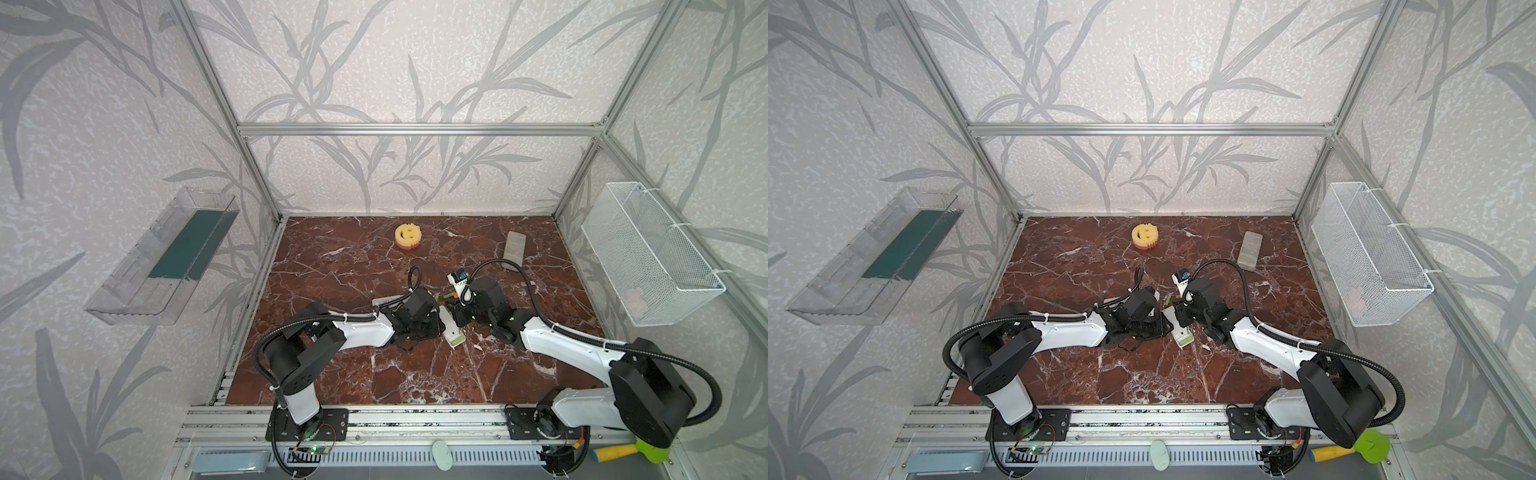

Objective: Unload the batteries from the remote control

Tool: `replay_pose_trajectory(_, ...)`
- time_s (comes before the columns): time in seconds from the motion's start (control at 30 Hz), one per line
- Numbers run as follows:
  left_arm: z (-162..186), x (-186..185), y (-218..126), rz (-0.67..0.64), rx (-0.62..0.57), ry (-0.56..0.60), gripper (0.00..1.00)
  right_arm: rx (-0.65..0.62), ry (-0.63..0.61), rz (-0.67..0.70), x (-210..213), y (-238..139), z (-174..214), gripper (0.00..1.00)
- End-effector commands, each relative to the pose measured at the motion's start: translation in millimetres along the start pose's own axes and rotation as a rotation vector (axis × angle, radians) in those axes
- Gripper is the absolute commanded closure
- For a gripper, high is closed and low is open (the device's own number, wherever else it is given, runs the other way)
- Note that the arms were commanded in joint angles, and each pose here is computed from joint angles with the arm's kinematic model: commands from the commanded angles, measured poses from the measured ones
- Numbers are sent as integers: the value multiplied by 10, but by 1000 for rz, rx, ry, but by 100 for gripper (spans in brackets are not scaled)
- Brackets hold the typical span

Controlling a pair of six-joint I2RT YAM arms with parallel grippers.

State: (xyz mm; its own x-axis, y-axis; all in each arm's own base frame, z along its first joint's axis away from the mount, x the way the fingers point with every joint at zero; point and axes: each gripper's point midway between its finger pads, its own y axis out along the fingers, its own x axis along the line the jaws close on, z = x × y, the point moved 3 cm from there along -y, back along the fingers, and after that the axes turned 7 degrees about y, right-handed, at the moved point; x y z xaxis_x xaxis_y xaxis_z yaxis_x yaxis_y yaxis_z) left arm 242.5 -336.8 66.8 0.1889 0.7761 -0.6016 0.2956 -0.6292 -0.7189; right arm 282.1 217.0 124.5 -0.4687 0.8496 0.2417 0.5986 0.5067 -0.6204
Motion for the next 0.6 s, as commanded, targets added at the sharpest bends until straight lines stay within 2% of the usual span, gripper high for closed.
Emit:
replay_pose_trajectory(0.0, -51, 10, 33, -16, -9, -17, 72, -48, 6, -35, 41, 25, -84, 100)
replay_pose_trajectory(0.57, 4, 110, 126, -39, 20, -32, 72, 102, -2, -11, -7, 56, 161, 100)
